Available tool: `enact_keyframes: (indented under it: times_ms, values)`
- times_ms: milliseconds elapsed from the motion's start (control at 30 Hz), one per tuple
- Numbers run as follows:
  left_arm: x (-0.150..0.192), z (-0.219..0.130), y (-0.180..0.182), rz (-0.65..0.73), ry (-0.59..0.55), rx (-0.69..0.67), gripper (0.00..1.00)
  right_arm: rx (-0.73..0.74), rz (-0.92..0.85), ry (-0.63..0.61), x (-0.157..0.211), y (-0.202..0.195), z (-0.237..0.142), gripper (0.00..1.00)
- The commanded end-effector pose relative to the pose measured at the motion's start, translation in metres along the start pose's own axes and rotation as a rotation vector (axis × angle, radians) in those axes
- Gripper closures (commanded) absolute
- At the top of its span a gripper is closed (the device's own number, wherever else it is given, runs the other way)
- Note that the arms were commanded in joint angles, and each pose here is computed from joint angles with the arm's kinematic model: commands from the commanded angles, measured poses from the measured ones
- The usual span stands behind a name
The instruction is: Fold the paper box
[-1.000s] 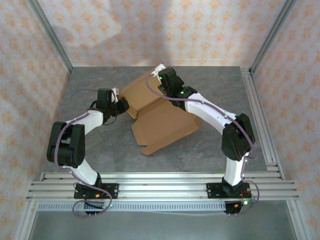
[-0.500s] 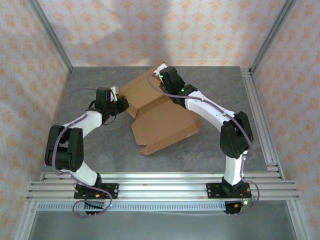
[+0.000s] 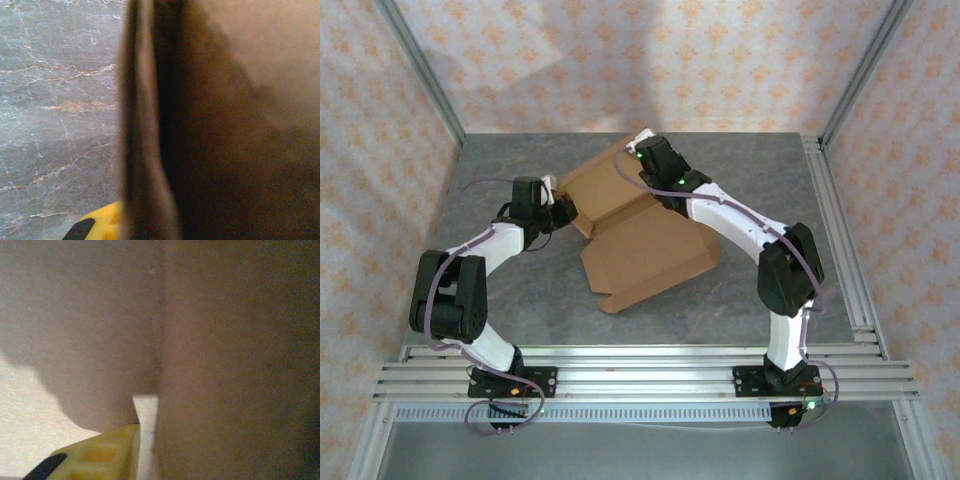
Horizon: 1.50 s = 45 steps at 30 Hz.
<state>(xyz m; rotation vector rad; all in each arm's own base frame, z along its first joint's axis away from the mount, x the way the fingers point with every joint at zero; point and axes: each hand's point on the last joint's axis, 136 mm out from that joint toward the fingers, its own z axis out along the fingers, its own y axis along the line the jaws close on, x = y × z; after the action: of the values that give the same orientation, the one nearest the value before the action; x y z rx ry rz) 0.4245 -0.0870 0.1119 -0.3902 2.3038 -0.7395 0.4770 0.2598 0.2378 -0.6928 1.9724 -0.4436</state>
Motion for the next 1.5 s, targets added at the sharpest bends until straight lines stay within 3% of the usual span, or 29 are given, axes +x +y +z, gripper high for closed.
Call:
enact_keyframes:
  times_ms: [0, 100, 367, 433, 600, 700, 933, 1200, 1467]
  values:
    - [-0.020, -0.010, -0.039, 0.060, -0.061, 0.138, 1.00, 0.004, -0.047, 0.042, 0.005, 0.015, -0.001, 0.62]
    - [-0.020, -0.011, -0.039, 0.061, -0.063, 0.135, 1.00, 0.034, -0.032, 0.047, 0.004, 0.012, -0.001, 0.97]
    - [-0.021, -0.010, -0.040, 0.057, -0.065, 0.140, 1.00, 0.146, -0.032, 0.052, 0.001, 0.007, 0.003, 1.00]
    - [-0.021, -0.010, -0.039, 0.056, -0.065, 0.138, 1.00, 0.156, -0.010, 0.044, -0.001, 0.005, 0.003, 0.84]
    - [-0.020, -0.010, -0.037, 0.055, -0.064, 0.127, 1.00, 0.071, 0.038, 0.005, -0.010, 0.011, -0.005, 0.58]
    - [-0.021, -0.010, -0.037, 0.056, -0.065, 0.125, 1.00, -0.005, 0.067, -0.020, -0.014, 0.015, -0.014, 0.48]
    - [-0.019, -0.007, -0.033, 0.047, -0.060, 0.112, 1.00, -0.100, 0.117, -0.044, -0.017, 0.013, -0.031, 0.29]
    - [-0.020, -0.006, -0.033, 0.040, -0.056, 0.105, 1.00, -0.151, 0.239, -0.068, -0.018, -0.017, -0.048, 0.10]
    - [-0.022, -0.006, -0.031, 0.018, -0.046, 0.083, 1.00, -0.204, 0.304, -0.109, -0.024, -0.027, -0.067, 0.05]
